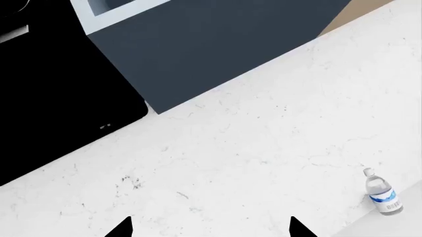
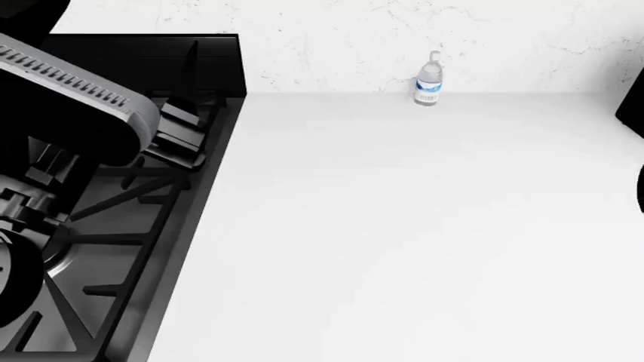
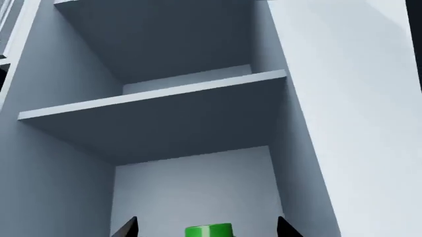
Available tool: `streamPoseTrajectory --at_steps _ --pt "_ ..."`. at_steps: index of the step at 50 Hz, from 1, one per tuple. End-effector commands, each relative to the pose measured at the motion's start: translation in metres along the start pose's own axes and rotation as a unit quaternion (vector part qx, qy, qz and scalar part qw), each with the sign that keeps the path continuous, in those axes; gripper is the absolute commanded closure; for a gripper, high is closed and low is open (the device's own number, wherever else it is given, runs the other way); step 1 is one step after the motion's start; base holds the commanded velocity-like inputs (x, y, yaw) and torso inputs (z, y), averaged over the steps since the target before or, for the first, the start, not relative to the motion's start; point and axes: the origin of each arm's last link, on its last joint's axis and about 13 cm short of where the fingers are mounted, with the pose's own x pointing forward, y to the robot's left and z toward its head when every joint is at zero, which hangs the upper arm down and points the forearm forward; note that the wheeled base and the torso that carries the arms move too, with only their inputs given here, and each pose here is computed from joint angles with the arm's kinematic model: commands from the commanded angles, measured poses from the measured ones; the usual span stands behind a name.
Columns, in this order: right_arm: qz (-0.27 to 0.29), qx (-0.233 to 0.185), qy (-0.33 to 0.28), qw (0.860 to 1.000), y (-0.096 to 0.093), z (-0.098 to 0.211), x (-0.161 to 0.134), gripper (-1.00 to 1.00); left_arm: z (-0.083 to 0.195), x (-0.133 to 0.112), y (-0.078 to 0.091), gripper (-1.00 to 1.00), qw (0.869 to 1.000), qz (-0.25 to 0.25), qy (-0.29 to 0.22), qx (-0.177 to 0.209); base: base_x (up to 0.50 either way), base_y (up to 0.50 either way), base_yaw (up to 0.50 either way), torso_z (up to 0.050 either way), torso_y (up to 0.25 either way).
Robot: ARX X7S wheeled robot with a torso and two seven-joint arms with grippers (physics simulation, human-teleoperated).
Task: A wet mug is on the counter and needs to be dried. Pick it up and place it upside down in the open cabinet.
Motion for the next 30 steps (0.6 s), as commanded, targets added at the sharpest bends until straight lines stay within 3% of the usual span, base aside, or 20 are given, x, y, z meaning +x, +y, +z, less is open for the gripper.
streamPoseTrajectory --at_steps 1,9,30 --pt "-0.014 -0.038 0.006 0.999 -0.003 -0.024 -0.056 -1.0 -0.001 0.0 0.0 -1.0 1.0 0.0 0.001 0.0 0.0 0.0 0.0 0.0 0.0" --pt "-0.002 -0.049 0.009 0.999 -0.001 -0.035 -0.076 -1.0 -0.003 0.0 0.0 -1.0 1.0 0.0 0.001 -0.003 0.0 0.0 0.0 0.0 0.0" --pt "0.004 -0.027 0.062 0.998 -0.011 -0.066 -0.103 -1.0 -0.001 -0.003 -0.001 -1.0 1.0 0.0 -0.001 -0.002 0.0 0.0 0.0 0.0 0.0"
